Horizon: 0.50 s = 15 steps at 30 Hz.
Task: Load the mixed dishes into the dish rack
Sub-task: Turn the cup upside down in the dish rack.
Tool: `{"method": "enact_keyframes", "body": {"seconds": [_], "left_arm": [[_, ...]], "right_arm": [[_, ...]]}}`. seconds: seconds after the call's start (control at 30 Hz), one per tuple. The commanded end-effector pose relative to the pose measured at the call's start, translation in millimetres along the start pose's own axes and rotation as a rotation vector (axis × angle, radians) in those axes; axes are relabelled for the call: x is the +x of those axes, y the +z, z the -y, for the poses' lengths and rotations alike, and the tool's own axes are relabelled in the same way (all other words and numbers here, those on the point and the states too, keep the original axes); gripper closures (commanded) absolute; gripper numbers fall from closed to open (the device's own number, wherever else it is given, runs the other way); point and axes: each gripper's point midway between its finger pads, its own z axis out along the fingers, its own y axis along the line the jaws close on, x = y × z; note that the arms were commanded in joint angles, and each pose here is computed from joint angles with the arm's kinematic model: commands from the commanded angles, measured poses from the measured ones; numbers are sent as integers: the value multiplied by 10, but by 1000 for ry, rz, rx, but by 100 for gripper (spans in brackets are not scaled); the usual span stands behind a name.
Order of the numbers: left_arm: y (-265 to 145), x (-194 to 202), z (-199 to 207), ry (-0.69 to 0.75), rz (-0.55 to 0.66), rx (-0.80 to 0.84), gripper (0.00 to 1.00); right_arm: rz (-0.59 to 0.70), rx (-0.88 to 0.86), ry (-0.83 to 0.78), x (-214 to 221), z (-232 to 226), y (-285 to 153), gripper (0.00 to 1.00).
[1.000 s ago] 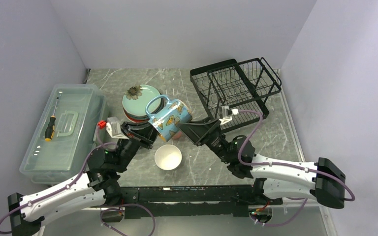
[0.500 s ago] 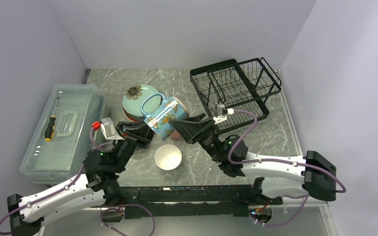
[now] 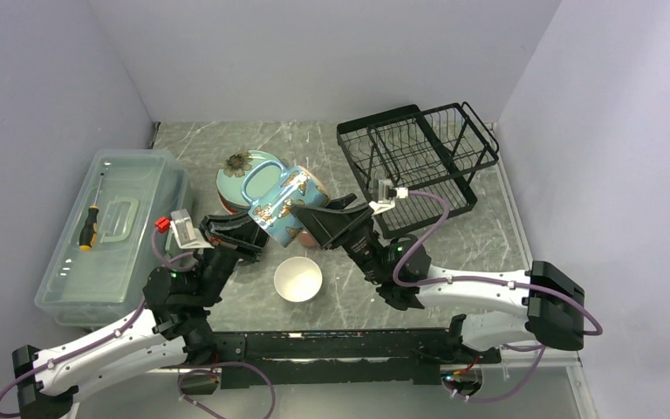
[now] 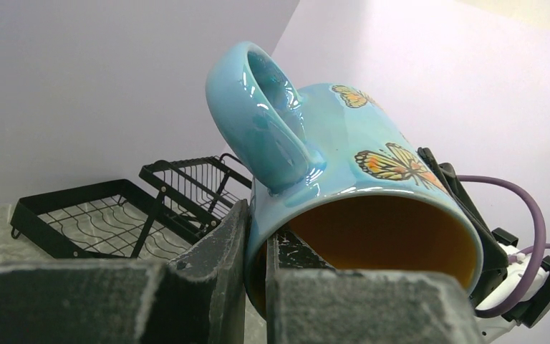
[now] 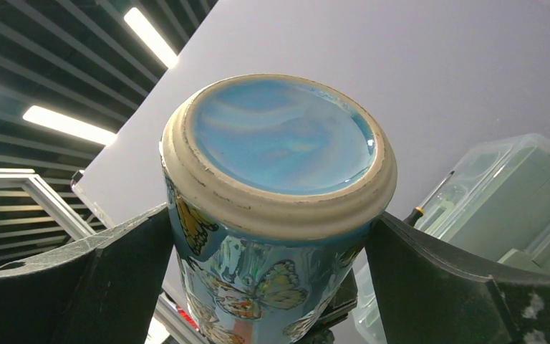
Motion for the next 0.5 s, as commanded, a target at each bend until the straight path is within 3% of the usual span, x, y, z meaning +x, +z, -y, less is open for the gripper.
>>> {"method": "enact_keyframes", "body": {"seconds": [0.0, 0.47], "left_arm": [[-9, -72, 244, -46, 10, 113, 100], [33, 134, 272, -34, -66, 129, 100]], "right_arm": [[95, -133, 23, -272, -469, 171, 0], [98, -126, 6, -265, -471, 243, 1]]}}
